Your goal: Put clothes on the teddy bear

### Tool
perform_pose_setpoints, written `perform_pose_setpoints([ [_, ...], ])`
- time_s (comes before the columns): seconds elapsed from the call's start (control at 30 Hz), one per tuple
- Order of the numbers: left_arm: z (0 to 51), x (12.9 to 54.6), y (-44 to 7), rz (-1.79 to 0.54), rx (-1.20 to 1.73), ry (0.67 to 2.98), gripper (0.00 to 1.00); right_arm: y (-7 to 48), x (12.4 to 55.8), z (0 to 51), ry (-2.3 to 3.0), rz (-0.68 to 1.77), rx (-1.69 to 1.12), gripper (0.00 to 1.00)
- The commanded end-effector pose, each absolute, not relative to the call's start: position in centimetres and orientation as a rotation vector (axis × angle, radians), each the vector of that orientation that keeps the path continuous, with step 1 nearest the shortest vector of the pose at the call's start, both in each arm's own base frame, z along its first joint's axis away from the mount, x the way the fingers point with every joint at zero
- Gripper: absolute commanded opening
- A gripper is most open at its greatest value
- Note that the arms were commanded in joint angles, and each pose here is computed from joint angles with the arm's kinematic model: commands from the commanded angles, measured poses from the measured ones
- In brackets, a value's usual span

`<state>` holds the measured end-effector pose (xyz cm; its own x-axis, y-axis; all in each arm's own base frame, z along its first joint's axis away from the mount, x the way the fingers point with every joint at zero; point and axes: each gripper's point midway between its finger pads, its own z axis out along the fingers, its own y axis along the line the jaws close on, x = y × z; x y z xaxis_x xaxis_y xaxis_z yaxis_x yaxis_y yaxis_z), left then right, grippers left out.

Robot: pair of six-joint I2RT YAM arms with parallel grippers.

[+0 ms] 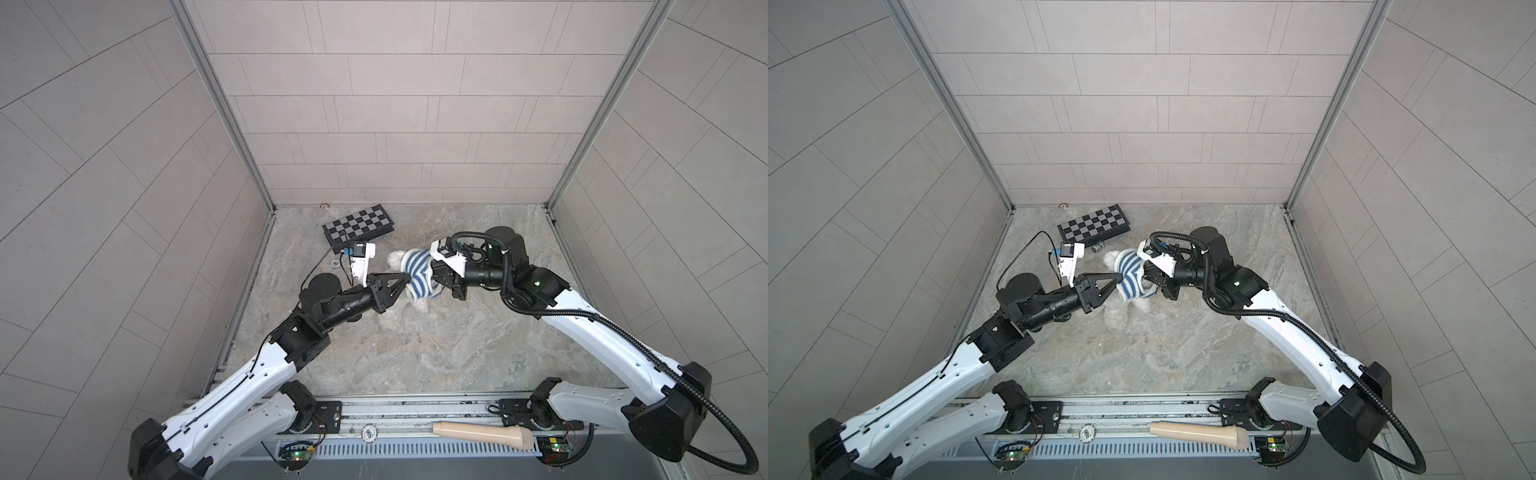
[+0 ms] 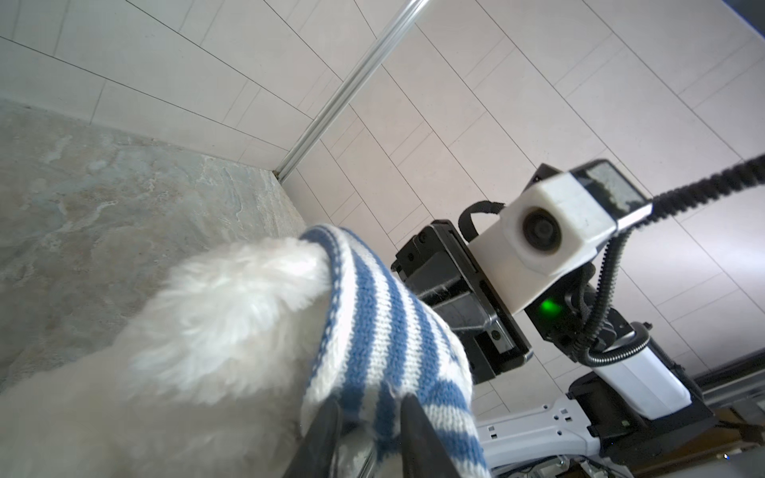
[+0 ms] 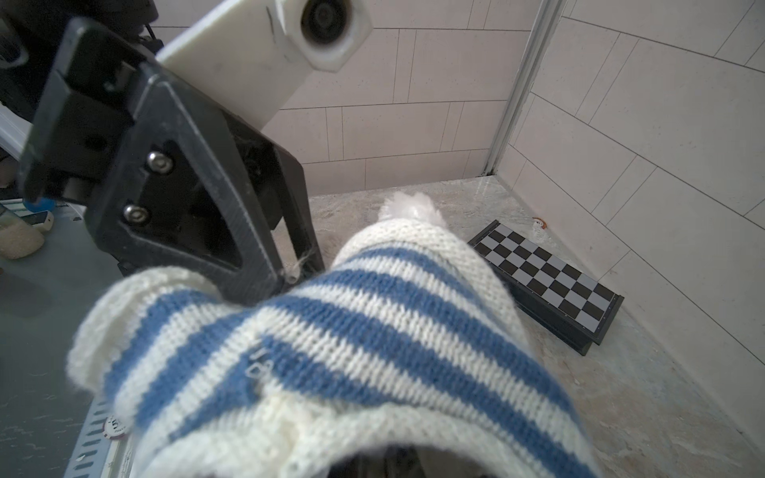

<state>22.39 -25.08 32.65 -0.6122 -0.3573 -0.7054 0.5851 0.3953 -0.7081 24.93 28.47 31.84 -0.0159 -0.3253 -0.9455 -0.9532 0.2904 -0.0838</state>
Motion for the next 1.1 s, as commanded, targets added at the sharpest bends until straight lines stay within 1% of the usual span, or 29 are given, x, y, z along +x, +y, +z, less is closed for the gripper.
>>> perform_pose_setpoints([
  [0.0,32.1,23.0,-24.0,-1.349,0.143,1.774,0.3,28.3,23.7,34.4,1.4,0.758,-1.252,0.0],
  [0.2,32.6,22.8,-24.2,-1.368,0.168,1.743,0.33,28.2,23.4,34.5,1.394,0.752,-1.261,0.0],
  [0.63,33.3,21.1,-26.9,-1.419,0.308,1.732,0.34,28.2,23.0,34.4,1.401,0.727,-1.281,0.0],
  [0.73,34.0,20.9,-27.0,-1.432,0.316,1.701,0.28,28.2,22.9,34.2,1.408,0.719,-1.292,0.0],
  [1.07,34.6,20.6,-26.2,-1.38,0.332,1.702,0.0,27.9,22.5,33.7,1.422,0.686,-1.329,0.0],
])
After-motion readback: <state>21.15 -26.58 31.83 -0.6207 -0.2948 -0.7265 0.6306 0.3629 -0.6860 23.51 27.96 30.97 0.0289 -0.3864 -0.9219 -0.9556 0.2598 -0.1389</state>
